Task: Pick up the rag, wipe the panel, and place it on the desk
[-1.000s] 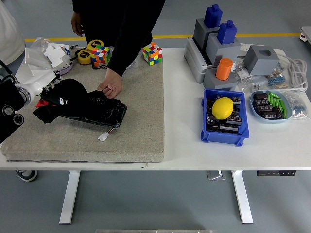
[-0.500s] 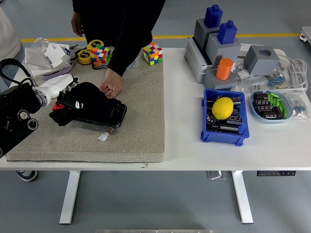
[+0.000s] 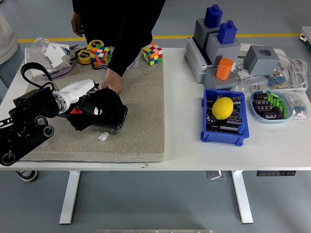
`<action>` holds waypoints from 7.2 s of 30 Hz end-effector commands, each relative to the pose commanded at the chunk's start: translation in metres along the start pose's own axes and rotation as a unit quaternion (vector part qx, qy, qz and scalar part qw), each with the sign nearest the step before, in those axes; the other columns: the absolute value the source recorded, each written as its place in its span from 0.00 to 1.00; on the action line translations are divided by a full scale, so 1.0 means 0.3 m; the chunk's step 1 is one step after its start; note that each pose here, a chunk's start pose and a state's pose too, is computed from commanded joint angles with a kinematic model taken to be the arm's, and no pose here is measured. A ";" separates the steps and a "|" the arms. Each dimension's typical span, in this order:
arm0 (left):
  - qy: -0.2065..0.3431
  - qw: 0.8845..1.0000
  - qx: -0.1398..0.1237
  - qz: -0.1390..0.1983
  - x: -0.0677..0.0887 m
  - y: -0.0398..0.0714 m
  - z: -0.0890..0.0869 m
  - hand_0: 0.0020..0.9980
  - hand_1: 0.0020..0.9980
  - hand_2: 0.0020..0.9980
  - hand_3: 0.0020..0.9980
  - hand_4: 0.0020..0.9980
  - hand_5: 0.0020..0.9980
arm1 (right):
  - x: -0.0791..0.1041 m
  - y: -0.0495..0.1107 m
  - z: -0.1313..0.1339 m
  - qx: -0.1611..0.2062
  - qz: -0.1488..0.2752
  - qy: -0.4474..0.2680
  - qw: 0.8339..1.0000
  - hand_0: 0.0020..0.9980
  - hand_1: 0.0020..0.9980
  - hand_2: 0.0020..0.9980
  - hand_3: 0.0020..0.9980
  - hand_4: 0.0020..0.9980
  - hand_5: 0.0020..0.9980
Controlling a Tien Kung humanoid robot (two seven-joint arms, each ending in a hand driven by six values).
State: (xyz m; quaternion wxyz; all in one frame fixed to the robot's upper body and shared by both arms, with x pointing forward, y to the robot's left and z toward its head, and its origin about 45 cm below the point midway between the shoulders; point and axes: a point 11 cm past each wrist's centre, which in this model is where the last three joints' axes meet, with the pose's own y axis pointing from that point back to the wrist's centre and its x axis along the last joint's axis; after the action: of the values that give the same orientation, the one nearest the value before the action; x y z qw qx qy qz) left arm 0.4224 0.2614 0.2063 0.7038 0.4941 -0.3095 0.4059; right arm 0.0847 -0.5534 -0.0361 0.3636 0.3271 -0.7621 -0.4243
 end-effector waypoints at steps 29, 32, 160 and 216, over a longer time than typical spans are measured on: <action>0.015 1.000 0.013 0.006 0.022 -0.008 -0.027 0.26 0.28 0.41 0.60 0.66 0.06 | -0.001 0.000 -0.002 -0.001 0.000 0.002 1.000 0.73 0.68 0.68 0.59 1.00 0.51; 0.016 1.000 0.023 0.007 0.025 -0.006 -0.057 0.26 0.28 0.41 0.60 0.66 0.06 | -0.004 0.000 0.000 -0.001 -0.001 0.003 1.000 0.73 0.68 0.68 0.59 1.00 0.51; -0.002 1.000 -0.028 0.013 0.003 0.026 0.128 0.26 0.26 0.41 0.61 0.66 0.07 | 0.006 0.001 -0.007 0.000 0.000 -0.001 1.000 0.73 0.68 0.68 0.60 1.00 0.51; 0.058 0.977 0.185 0.086 0.177 0.169 -0.559 0.26 0.25 0.41 0.61 0.66 0.08 | -0.006 -0.001 0.024 -0.009 -0.002 -0.002 1.000 0.73 0.68 0.68 0.59 1.00 0.51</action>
State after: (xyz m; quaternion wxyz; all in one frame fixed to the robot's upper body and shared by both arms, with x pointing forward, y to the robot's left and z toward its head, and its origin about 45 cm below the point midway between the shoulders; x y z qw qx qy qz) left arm 0.4091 0.4436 0.2194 0.5795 0.5628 -0.2296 0.5429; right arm 0.0796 -0.5492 -0.0395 0.3640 0.3244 -0.7584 -0.4326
